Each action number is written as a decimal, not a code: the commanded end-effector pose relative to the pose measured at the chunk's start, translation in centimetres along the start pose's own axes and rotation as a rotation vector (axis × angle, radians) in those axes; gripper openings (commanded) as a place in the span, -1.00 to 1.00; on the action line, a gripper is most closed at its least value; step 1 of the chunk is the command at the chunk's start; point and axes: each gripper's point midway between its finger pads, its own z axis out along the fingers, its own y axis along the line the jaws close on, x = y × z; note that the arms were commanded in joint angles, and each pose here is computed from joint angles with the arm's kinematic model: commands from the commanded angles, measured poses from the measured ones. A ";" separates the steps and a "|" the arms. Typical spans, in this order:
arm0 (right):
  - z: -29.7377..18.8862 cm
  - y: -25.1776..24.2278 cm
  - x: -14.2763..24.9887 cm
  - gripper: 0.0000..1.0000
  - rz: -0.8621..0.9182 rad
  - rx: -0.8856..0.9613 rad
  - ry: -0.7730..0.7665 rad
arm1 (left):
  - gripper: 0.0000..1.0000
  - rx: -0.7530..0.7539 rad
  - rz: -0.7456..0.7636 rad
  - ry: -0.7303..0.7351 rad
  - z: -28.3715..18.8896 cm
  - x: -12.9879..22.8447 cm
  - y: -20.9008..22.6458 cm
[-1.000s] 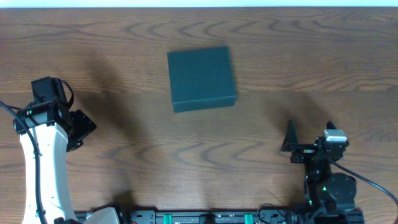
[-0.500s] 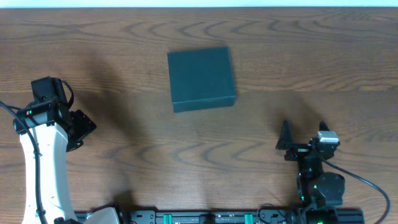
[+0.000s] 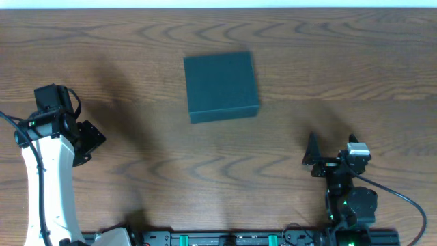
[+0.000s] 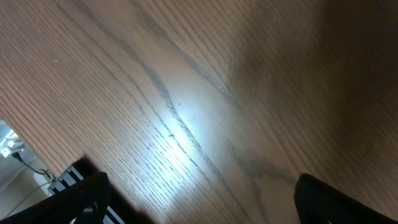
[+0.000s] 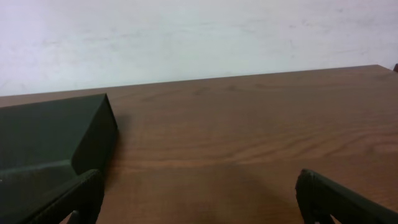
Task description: Pack container
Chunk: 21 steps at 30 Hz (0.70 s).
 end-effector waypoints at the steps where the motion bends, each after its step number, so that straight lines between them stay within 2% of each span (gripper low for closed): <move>1: 0.0 -0.1 0.3 0.99 0.011 0.004 0.011 | 0.91 -0.018 0.000 -0.004 0.0 -0.2 0.4; 13: 0.0 -0.1 0.3 0.99 0.011 0.004 0.011 | 0.91 -0.023 0.024 0.021 -0.4 0.8 0.8; 16: 0.0 -0.1 0.3 0.98 0.011 0.004 0.011 | 0.90 0.098 -0.008 -0.004 -1.5 0.7 -1.0; 18: 0.0 -0.1 0.3 0.98 0.011 0.004 0.011 | 0.90 0.216 0.033 -0.046 -2.7 0.7 -3.1; 21: 0.0 -0.1 0.3 0.99 0.011 0.004 0.011 | 0.90 0.433 0.154 -0.200 -6.1 0.1 -7.3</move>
